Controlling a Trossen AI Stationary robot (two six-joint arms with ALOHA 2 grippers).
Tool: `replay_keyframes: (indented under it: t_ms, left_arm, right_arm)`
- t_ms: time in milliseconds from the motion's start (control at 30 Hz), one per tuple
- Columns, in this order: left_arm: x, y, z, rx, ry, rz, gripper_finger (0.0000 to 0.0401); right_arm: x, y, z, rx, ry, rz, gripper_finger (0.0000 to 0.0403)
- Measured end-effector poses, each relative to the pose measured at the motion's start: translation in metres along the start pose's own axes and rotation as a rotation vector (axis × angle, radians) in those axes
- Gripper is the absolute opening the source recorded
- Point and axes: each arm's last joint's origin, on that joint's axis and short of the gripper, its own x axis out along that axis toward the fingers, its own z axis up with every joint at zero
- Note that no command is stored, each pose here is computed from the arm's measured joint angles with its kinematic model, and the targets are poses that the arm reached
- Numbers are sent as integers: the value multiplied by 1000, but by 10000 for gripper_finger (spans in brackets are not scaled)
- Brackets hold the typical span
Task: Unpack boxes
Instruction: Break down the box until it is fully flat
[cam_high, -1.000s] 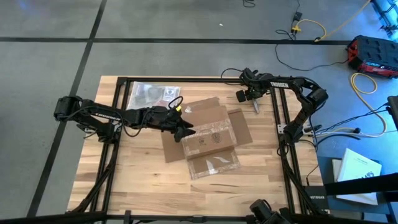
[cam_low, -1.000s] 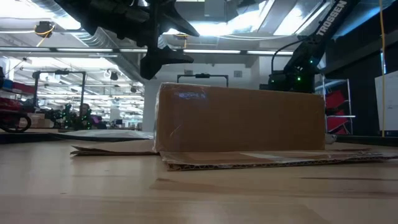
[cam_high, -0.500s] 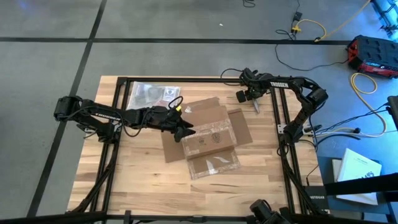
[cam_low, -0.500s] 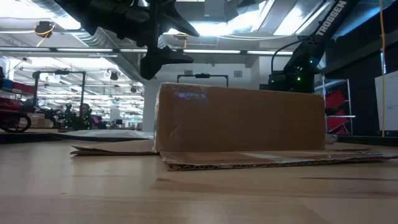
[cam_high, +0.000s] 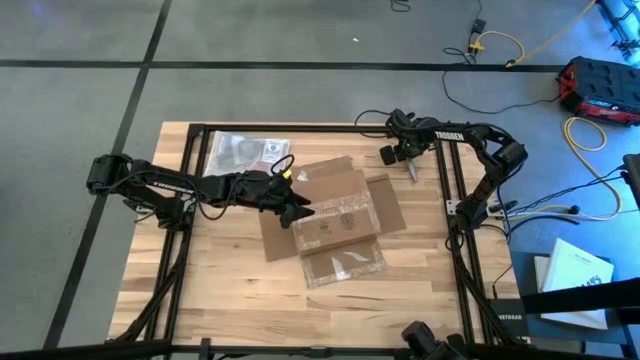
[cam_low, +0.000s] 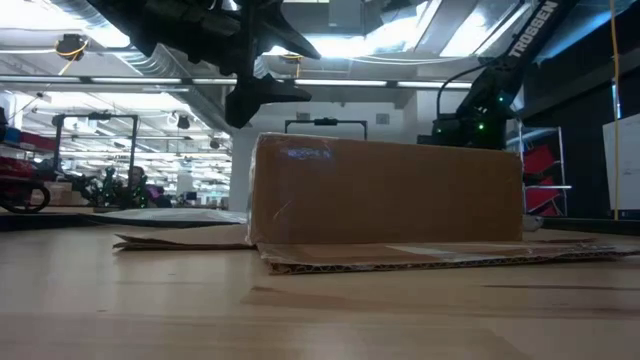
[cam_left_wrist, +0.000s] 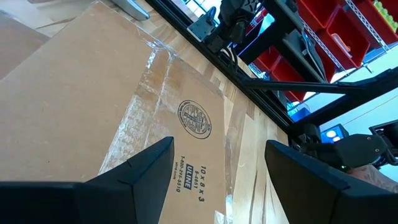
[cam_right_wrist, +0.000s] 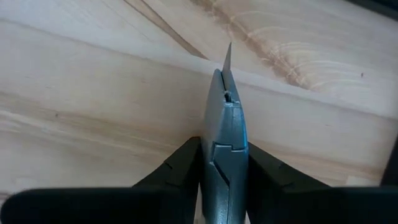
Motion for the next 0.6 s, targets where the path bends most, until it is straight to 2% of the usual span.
replay_keyframes:
  t_ms: [600]
  left_arm:
    - [0, 0, 0, 6, 0, 1, 239]
  right_arm:
    - [-7, -1, 0, 8, -10, 39, 85]
